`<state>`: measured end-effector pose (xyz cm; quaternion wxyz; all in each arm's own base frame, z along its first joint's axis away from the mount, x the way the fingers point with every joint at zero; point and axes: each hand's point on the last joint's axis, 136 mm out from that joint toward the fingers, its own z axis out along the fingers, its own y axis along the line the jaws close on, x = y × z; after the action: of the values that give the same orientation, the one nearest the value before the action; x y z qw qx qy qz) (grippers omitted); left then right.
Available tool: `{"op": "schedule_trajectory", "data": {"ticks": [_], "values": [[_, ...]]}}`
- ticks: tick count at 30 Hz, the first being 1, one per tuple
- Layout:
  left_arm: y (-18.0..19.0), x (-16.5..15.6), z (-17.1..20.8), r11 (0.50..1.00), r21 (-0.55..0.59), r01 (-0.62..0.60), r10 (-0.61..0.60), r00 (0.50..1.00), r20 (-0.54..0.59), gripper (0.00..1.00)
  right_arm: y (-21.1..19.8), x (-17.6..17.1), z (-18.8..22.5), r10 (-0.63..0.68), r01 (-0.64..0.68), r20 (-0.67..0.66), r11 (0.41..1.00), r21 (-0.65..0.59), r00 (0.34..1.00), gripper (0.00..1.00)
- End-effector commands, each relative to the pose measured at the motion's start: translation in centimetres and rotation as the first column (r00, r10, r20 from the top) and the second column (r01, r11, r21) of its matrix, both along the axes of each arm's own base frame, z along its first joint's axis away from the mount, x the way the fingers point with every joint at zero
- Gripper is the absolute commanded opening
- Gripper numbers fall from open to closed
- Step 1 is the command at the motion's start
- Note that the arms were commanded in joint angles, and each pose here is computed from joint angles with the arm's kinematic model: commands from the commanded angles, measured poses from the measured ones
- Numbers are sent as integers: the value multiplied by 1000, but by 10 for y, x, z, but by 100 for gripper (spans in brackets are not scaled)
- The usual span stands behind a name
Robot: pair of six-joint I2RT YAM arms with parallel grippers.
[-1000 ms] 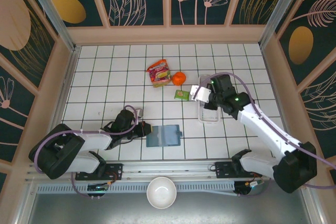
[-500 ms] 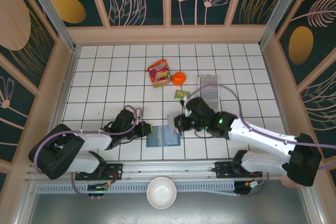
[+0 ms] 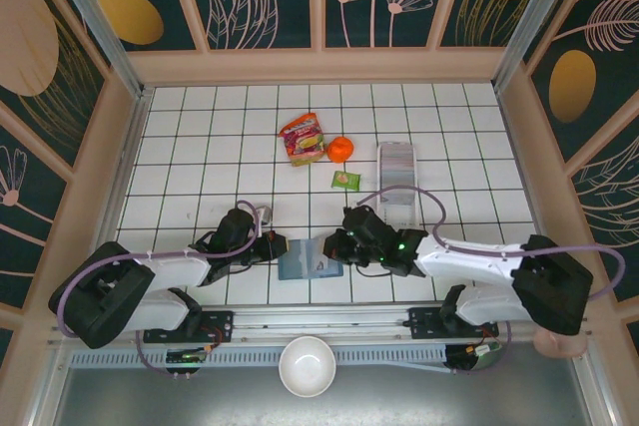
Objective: Put the credit cards into the card holder
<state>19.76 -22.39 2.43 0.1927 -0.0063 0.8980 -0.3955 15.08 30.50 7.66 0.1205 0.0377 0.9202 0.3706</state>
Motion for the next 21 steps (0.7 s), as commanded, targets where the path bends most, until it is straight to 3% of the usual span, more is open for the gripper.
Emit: {"op": "schedule_trajectory", "data": {"ticks": [1, 8, 21], "values": [[2, -4, -2, 1000, 9, 7, -6, 1000, -2, 0, 15, 11, 6, -37, 37, 21, 999, 6, 999, 0], [3, -6, -2, 1000, 0, 2, -2, 1000, -6, 0, 30, 11, 4, 7, -8, 60, 1000, 19, 998, 0], [4, -6, -1, 1000, -3, -10, 10, 1000, -7, 0, 17, 8, -21, 53, -43, 83, 991, -125, 995, 0]]}}
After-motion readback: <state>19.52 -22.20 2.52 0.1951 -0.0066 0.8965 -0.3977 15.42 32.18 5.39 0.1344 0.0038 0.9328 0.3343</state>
